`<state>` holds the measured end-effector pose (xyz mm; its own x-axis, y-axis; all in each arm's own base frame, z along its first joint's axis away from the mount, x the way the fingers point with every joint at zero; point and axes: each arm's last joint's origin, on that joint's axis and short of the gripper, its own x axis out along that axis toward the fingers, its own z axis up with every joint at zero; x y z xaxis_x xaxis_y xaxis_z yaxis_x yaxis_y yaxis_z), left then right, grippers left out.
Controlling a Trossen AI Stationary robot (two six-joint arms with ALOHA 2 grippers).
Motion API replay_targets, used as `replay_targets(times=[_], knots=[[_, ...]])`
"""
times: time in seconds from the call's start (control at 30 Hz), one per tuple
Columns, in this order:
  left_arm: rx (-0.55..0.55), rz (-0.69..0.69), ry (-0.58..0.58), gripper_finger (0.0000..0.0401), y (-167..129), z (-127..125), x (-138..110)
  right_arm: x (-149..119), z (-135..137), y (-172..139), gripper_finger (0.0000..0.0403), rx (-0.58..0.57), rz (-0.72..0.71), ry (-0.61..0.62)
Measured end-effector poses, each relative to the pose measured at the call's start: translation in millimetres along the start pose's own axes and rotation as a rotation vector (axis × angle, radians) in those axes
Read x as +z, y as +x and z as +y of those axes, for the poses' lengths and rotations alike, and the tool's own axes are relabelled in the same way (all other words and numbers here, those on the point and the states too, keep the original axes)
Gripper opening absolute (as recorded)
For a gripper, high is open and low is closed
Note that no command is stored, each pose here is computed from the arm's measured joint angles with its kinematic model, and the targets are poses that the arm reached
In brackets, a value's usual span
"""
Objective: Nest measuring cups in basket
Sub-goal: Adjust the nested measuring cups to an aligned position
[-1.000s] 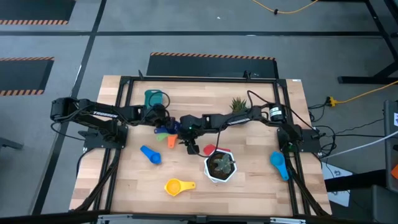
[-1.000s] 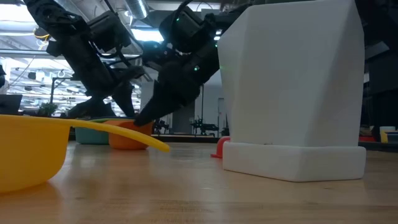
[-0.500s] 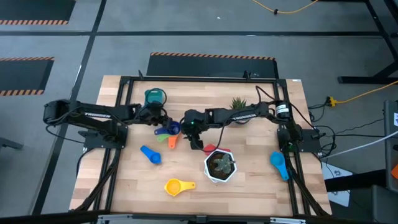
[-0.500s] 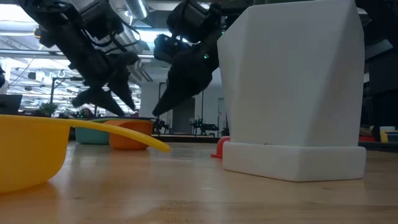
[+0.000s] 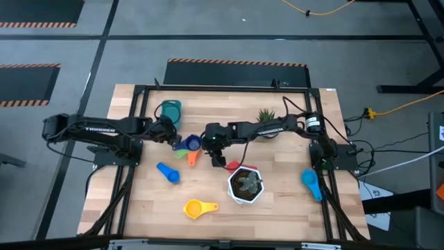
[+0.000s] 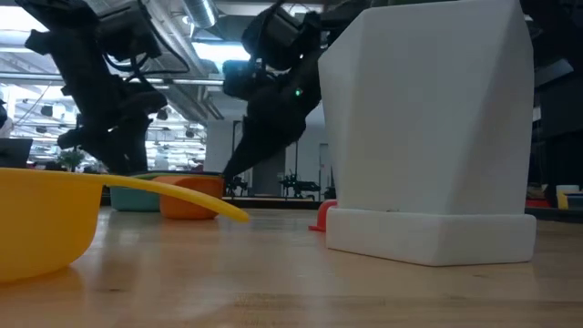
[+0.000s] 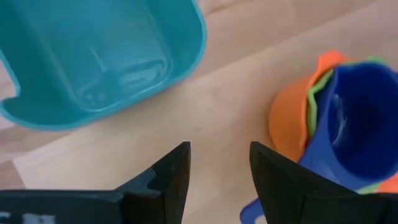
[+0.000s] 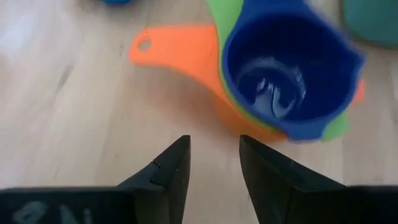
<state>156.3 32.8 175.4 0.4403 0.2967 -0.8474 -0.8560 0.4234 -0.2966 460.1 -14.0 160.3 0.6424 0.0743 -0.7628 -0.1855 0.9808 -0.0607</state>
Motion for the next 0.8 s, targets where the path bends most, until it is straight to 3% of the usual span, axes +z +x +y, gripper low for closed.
replay_targets(times=[0.37,0.57,0.8], knots=[[0.015,0.094,0.06,0.0159,13.9,-9.8,-12.7,-9.0,5.2,22.5,0.0142,0.016,0.002,0.03],[-0.116,0.135,0.056,0.0159,18.1,-25.5,-17.5,-10.4,7.9,33.1,0.0142,0.079,-0.04,0.059],[-0.286,0.062,0.032,0.0159,14.6,-44.1,-14.4,-7.0,8.1,34.1,0.0142,0.079,-0.079,0.084]])
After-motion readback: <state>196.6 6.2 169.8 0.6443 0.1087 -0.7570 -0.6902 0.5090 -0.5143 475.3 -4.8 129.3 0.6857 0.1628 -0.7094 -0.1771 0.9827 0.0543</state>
